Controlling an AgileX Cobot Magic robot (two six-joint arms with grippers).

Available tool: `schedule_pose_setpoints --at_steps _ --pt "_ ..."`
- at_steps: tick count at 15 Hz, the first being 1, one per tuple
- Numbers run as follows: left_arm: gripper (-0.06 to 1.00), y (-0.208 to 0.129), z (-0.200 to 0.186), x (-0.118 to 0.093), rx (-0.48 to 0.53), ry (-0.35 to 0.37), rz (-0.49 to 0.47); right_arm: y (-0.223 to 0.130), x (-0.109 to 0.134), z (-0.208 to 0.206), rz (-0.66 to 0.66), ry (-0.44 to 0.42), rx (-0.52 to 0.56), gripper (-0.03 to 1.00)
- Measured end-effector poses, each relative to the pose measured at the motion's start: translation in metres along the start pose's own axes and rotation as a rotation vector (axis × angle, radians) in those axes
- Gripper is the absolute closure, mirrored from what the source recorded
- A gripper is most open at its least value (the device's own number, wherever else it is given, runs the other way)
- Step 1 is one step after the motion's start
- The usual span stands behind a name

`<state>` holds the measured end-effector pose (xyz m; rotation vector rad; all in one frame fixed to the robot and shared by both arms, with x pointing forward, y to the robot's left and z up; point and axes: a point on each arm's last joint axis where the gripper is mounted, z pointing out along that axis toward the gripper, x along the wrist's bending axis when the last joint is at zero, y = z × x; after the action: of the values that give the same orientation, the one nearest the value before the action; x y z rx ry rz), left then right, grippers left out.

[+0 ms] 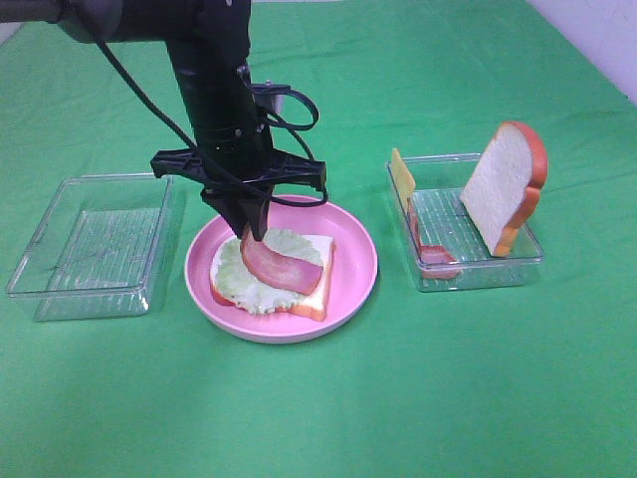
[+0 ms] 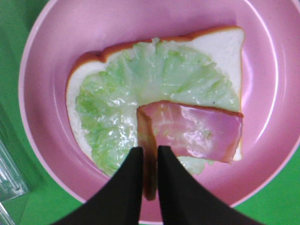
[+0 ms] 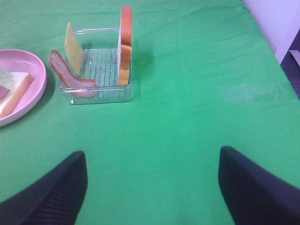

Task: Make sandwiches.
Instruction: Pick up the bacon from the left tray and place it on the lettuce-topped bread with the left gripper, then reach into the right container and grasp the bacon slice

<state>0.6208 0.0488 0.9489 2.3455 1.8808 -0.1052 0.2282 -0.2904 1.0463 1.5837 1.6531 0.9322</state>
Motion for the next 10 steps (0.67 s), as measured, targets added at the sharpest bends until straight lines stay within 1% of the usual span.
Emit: schedule_pose_setpoints --at_steps 1,2,3,5,6,7,9,10 --pt "0.57 0.0 0.001 0.001 0.001 0.007 0.003 0.0 0.0 0.0 0.0 0.0 0.0 0.24" --pt "0.3 0.001 -0.004 0.005 -0.023 0.056 0.037 0.0 0.0 0.0 0.0 0.0 0.0 0.24" --pt "0.25 0.002 -0.011 0.008 -0.046 0.09 0.069 0.0 0.0 0.0 0.0 0.0 0.0 0.24" --pt "0.23 0.0 -0.026 0.012 -0.062 0.146 0.101 0.0 0.0 0.0 0.0 0.0 0.0 0.24" --pt "0.22 -0.002 -0.038 0.016 -0.075 0.186 0.117 0.0 0.0 0.0 0.0 0.001 0.0 0.24" --pt "0.22 -0.003 -0.051 0.018 -0.11 0.211 0.13 0.0 0.0 0.0 0.0 0.001 0.0 0.24" --pt "0.22 -0.005 -0.075 0.02 -0.169 0.234 0.142 0.0 0.0 0.0 0.0 0.001 0.0 0.24" --pt "0.22 -0.011 -0.101 0.019 -0.223 0.221 0.144 0.0 0.0 0.0 0.0 0.001 0.0 0.24"
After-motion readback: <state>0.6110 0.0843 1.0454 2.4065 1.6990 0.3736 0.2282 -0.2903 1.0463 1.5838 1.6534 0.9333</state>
